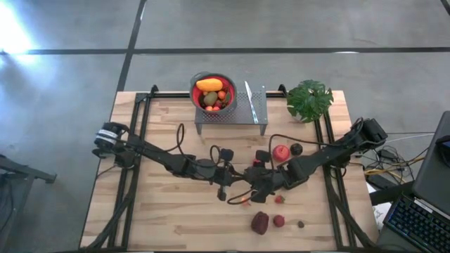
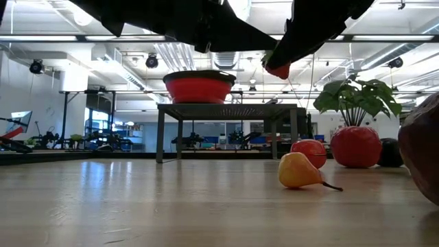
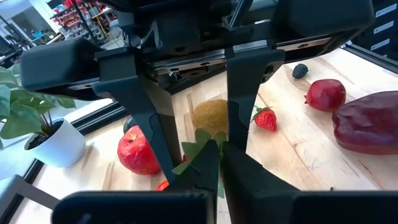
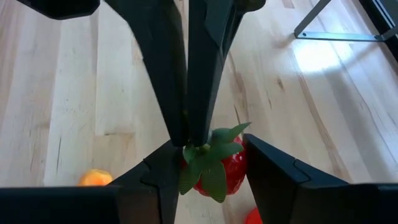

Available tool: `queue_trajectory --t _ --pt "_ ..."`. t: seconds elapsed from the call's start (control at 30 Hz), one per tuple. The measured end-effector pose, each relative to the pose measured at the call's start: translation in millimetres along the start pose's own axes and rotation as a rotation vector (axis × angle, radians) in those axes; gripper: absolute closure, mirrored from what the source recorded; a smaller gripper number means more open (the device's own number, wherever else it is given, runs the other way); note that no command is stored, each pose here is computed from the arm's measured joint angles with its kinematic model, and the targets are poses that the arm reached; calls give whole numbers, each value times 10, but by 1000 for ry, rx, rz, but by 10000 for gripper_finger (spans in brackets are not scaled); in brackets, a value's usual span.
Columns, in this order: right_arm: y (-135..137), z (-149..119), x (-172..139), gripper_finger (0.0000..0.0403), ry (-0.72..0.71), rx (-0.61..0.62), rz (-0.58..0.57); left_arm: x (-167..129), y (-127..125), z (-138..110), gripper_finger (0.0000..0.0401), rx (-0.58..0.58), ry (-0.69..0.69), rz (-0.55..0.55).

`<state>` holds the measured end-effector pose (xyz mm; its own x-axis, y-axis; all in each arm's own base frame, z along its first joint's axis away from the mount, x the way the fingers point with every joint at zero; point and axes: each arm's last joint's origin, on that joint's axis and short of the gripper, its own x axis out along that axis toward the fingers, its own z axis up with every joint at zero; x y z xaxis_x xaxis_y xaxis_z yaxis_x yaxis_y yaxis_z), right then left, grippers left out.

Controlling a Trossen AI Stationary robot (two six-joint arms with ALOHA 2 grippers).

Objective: Pick & Place Fruit
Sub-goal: Put the top red strawberry into the red strainer bowl on the shelf

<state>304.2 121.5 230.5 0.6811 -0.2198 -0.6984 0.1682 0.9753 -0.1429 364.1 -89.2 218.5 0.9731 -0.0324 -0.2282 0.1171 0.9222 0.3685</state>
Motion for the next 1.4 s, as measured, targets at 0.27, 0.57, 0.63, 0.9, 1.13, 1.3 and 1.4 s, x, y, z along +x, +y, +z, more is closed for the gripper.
queue_trajectory --t 0.27,0.57,0.63,0.9,1.13,1.3,1.4 --pt "0 0 0 259 0 -2 0 0 2 0 394 -18 0 1" --pt "-22 24 -56 162 52 23 -21 -16 20 5 396 -2 33 -3" --pt "-39 18 -82 141 89 36 -37 -41 73 57 396 13 66 16" --pt "-99 -99 -108 101 198 97 -101 -272 500 403 395 61 154 117" --pt "-113 -168 -82 122 219 84 -118 -659 1141 764 396 25 185 236" --pt "-121 -194 -72 147 221 72 -132 -981 1656 895 396 -61 181 369" --pt "-124 -203 -67 158 220 69 -139 -1092 1917 844 396 -123 180 402"
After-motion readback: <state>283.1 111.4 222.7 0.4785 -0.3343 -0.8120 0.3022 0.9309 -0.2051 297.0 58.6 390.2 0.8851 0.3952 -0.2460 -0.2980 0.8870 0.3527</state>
